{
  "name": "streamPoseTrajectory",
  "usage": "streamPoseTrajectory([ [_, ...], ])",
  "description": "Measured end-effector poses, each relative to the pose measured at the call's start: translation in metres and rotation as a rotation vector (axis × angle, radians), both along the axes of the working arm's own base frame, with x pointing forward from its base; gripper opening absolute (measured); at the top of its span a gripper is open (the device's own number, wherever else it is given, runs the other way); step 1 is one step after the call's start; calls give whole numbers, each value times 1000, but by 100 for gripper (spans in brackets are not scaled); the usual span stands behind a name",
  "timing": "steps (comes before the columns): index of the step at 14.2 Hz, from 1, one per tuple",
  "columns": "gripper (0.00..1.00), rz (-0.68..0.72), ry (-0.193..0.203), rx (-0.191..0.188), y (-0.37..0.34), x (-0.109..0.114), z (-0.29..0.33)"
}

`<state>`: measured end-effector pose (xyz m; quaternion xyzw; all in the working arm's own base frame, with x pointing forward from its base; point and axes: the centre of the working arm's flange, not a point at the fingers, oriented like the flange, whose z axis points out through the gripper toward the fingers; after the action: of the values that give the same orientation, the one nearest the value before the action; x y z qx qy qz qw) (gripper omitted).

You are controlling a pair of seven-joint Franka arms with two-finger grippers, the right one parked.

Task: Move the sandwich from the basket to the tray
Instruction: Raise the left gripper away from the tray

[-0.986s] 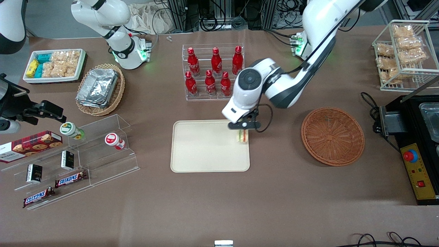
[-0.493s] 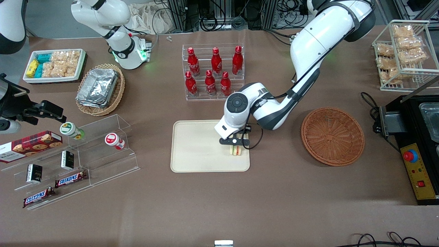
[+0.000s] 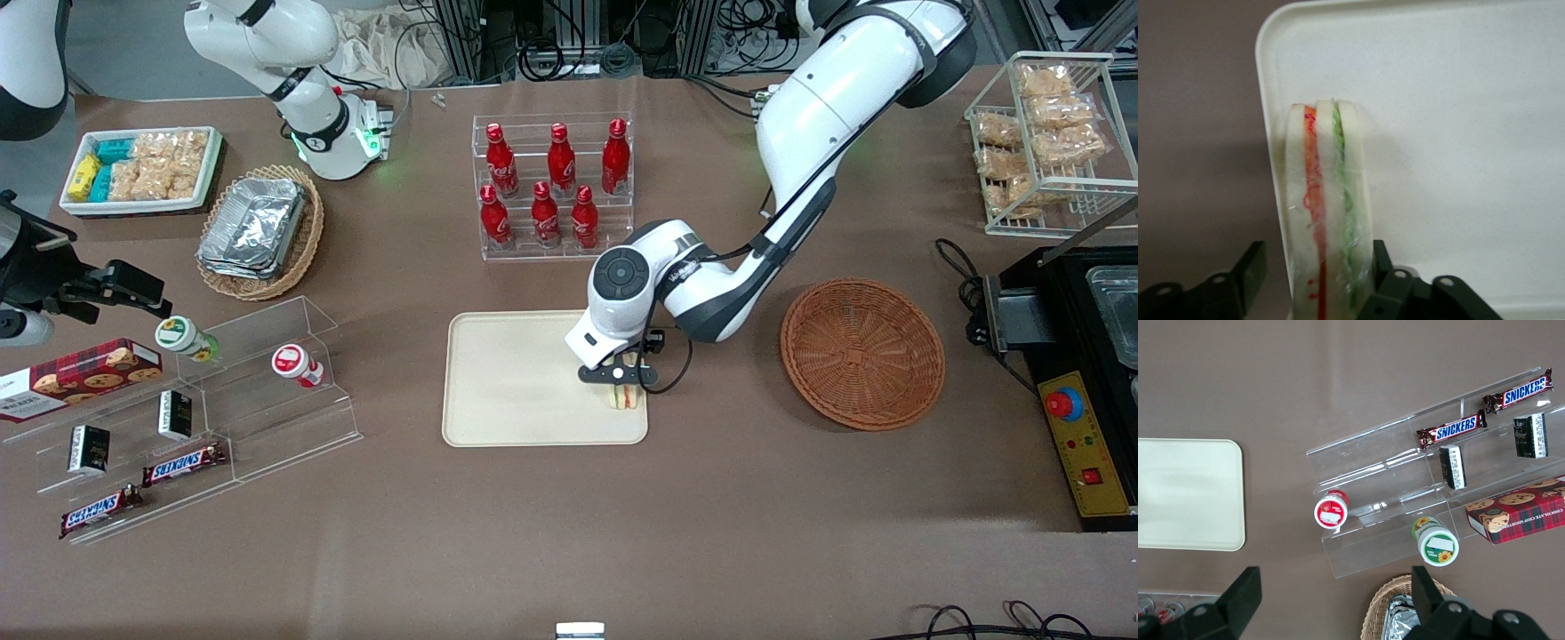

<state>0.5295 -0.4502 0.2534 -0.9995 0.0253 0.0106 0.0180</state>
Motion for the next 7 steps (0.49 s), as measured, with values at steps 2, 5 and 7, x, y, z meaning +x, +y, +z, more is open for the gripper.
streamPoseTrajectory([
  [2, 98, 53, -34, 8, 5, 7, 60],
  [5, 100, 171, -67, -51, 62, 24, 196],
  [7, 100, 209, -69, -77, 133, 37, 261],
])
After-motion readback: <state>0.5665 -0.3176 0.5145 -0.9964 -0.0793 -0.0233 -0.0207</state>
